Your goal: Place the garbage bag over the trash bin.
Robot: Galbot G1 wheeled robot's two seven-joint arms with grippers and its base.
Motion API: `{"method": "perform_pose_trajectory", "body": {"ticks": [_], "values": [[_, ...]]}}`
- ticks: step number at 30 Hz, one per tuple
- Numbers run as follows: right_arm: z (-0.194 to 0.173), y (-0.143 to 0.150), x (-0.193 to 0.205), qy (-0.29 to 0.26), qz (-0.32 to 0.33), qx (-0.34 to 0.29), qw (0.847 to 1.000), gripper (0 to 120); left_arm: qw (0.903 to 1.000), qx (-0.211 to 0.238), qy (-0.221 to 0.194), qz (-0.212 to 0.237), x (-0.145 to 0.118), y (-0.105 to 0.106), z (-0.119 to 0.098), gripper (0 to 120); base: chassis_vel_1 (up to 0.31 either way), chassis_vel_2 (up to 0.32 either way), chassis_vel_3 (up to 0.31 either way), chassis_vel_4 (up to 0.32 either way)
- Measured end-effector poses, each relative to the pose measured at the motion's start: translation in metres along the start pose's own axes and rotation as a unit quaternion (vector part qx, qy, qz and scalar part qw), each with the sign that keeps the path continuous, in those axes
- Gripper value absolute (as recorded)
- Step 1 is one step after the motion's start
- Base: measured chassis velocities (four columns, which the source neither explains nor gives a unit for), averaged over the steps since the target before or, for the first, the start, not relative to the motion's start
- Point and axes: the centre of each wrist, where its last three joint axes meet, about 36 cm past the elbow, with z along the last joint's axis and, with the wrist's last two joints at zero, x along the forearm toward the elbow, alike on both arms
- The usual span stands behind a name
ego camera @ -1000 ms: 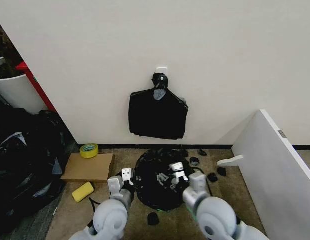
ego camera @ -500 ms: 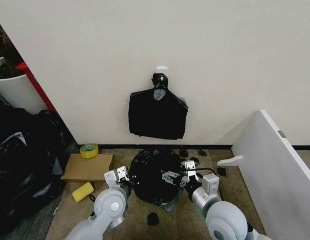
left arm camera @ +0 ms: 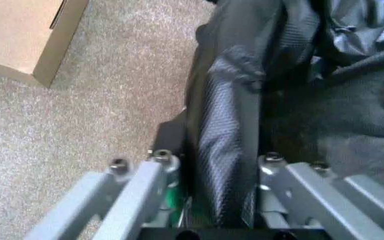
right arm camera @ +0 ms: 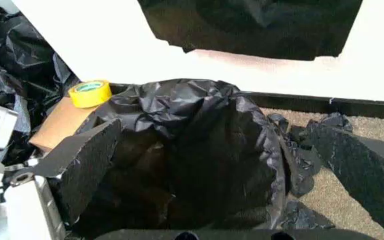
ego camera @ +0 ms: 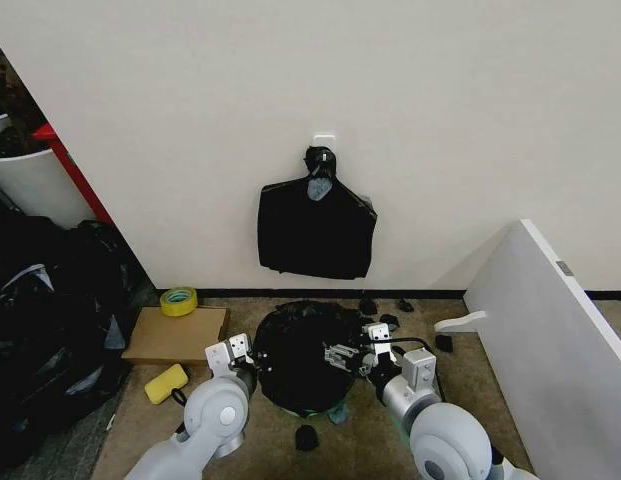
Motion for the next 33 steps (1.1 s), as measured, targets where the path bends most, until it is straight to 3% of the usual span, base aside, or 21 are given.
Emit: {"method": "perform_pose_trajectory", "body": {"ticks": [11, 15, 18, 19, 23, 25, 26, 30, 33], "values": [[-0.001, -0.001, 0.005, -0.006, 0.004, 0.002, 1.0, 100, 0.9999, -0.005, -0.008, 0.007, 0.01, 0.006, -0.001, 66, 0.0, 0.0, 0.0, 0.0], [0.003, -0.004, 0.003, -0.032, 0.025, 0.015, 0.999, 100, 0.9958, -0.06, -0.062, 0.029, 0.025, 0.011, 0.006, 83, 0.0, 0.0, 0.0, 0.0], [0.013, -0.012, -0.001, -0.063, 0.067, 0.035, 0.995, 100, 0.9787, -0.104, -0.163, 0.068, 0.037, 0.017, 0.015, 94, 0.0, 0.0, 0.0, 0.0], [0.013, -0.012, -0.001, -0.063, 0.067, 0.035, 0.995, 100, 0.9787, -0.104, -0.163, 0.068, 0.037, 0.017, 0.015, 94, 0.0, 0.0, 0.0, 0.0], [0.04, -0.034, -0.008, -0.146, 0.126, 0.084, 0.978, 100, 0.9417, -0.106, -0.292, 0.13, 0.051, 0.019, 0.03, 100, 0.0, 0.0, 0.0, 0.0], [0.054, -0.044, -0.008, -0.186, 0.138, 0.11, 0.966, 100, 0.9248, -0.099, -0.335, 0.149, 0.053, 0.021, 0.04, 100, 0.0, 0.0, 0.0, 0.0], [0.054, -0.044, -0.008, -0.186, 0.138, 0.11, 0.966, 100, 0.9248, -0.099, -0.335, 0.149, 0.053, 0.021, 0.04, 100, 0.0, 0.0, 0.0, 0.0], [0.071, -0.059, 0.009, -0.24, 0.175, 0.116, 0.948, 100, 0.8879, -0.132, -0.419, 0.138, 0.053, 0.036, 0.055, 100, 0.0, 0.0, 0.0, 0.0], [0.079, -0.054, 0.036, -0.251, 0.183, 0.101, 0.945, 100, 0.8772, -0.155, -0.443, 0.101, 0.058, 0.045, 0.068, 100, 0.0, 0.0, 0.0, 0.0]]}}
